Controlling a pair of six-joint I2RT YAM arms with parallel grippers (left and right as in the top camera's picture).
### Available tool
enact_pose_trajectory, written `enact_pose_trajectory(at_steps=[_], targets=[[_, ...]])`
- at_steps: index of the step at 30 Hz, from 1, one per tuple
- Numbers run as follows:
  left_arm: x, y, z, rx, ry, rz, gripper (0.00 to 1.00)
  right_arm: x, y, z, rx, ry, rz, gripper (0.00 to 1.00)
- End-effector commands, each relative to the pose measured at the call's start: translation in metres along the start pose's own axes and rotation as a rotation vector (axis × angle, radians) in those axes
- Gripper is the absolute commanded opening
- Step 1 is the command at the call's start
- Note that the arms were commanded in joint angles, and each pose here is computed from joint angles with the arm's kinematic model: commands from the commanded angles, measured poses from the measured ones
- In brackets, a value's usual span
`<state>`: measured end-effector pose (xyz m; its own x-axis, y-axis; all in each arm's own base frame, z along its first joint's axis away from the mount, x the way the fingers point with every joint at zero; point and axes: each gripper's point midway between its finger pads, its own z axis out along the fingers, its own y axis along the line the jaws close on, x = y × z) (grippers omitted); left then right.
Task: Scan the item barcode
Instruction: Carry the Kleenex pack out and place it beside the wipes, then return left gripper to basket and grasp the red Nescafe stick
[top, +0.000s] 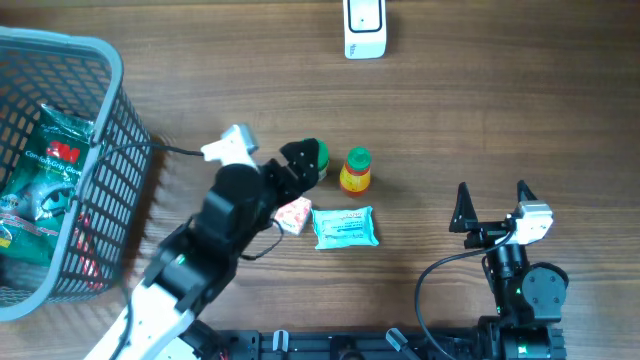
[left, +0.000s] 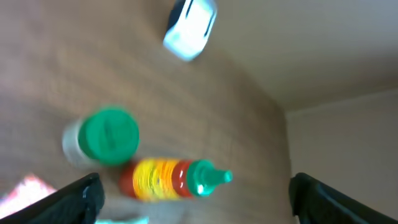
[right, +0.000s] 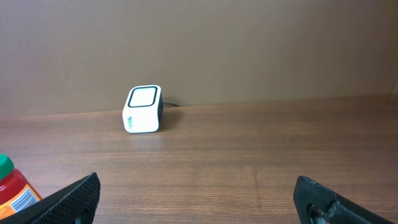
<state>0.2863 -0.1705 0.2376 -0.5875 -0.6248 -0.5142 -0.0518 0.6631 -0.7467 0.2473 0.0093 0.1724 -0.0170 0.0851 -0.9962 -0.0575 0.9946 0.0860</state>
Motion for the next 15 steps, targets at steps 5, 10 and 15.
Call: enact_pose_trajectory(at_steps=[5, 10, 15], targets=[[-0.156, -0.063, -0.109, -0.155, -0.526, 0.344, 1.00, -0.002, -0.002, 0.000, 0.011, -0.009, -0.005, 1.00], [-0.240, -0.037, -0.161, -0.437, -0.659, 0.288, 1.00, -0.002, -0.002, 0.000, 0.011, -0.009, -0.005, 1.00], [-0.297, 0.061, -0.181, -0.801, -0.680, 0.109, 1.00, -0.002, -0.002, 0.000, 0.011, -0.009, -0.005, 0.99]])
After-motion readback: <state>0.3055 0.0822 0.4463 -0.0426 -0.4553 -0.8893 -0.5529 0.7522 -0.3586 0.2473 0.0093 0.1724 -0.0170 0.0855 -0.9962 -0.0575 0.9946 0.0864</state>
